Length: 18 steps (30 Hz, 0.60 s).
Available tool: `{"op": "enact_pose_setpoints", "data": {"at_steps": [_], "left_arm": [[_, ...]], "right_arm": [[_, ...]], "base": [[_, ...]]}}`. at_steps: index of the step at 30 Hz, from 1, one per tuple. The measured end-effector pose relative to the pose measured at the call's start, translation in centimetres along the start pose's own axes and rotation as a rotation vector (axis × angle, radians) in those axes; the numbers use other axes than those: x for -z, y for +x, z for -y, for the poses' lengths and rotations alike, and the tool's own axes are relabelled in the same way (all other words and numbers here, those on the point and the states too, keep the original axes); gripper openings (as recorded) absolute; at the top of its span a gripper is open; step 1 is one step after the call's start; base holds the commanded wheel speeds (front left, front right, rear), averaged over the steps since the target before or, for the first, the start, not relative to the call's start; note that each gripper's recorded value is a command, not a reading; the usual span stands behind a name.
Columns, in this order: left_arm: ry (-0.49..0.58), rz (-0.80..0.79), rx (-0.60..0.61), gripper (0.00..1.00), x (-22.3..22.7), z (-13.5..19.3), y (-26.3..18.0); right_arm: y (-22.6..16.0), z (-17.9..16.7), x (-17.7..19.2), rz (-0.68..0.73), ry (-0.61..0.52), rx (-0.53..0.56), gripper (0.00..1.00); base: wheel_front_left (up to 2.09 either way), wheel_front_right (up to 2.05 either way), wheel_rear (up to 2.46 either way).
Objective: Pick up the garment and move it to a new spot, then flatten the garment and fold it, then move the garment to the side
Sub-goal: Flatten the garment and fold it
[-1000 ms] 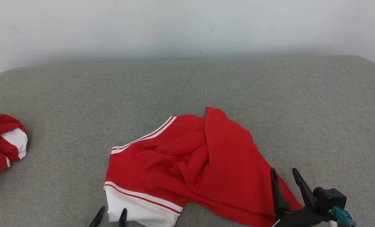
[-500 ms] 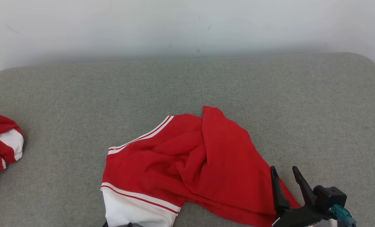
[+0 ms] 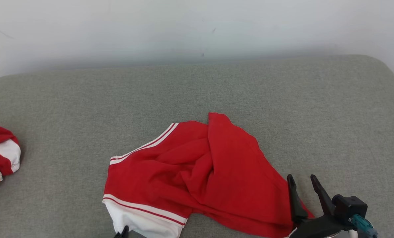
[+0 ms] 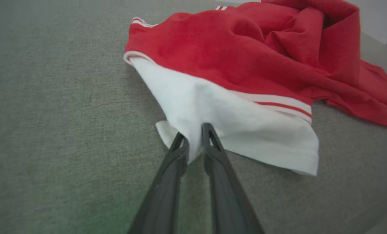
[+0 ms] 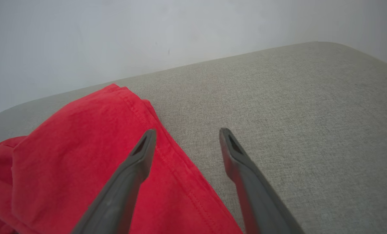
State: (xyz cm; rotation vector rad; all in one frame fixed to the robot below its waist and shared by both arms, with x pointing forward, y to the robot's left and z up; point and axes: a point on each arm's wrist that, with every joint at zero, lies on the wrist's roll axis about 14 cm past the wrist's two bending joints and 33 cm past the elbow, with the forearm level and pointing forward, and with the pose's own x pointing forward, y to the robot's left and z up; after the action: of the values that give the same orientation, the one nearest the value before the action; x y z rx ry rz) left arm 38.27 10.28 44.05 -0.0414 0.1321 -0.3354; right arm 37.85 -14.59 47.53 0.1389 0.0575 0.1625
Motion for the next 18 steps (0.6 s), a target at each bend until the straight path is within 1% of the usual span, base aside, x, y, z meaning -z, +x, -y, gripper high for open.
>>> {"op": "enact_pose_setpoints", "data": {"at_steps": [8, 11, 14, 16, 18], "left_arm": [[0.005, 0.088, 0.009, 0.0, -2.7, 0.7, -1.0], [-0.006, 0.039, 0.024, 0.0, -2.0, 1.6, -2.3], [0.001, 0.023, 0.019, 0.0, -2.4, 1.4, -3.2], [-0.022, 0.054, 0.011, 0.0, -3.6, 1.4, -3.6], [-0.031, 0.038, 0.003, 0.0, -3.6, 1.2, -4.0]], "right_arm": [[-0.1, -0.6, 0.1, -0.002, 0.001, -0.02, 1.0], [0.2, -1.3, 0.0, 0.0, 0.002, -0.041, 1.0], [0.4, -2.0, 0.0, 0.002, 0.006, -0.061, 1.0], [0.4, -2.3, 0.0, 0.0, 0.006, -0.068, 1.0], [0.4, -2.5, 0.2, -0.003, 0.007, -0.073, 1.0]], "base": [[0.0, 0.0, 0.0], [0.0, 0.0, 0.0], [0.0, 0.0, 0.0], [0.0, 0.0, 0.0], [0.0, 0.0, 0.0]]}}
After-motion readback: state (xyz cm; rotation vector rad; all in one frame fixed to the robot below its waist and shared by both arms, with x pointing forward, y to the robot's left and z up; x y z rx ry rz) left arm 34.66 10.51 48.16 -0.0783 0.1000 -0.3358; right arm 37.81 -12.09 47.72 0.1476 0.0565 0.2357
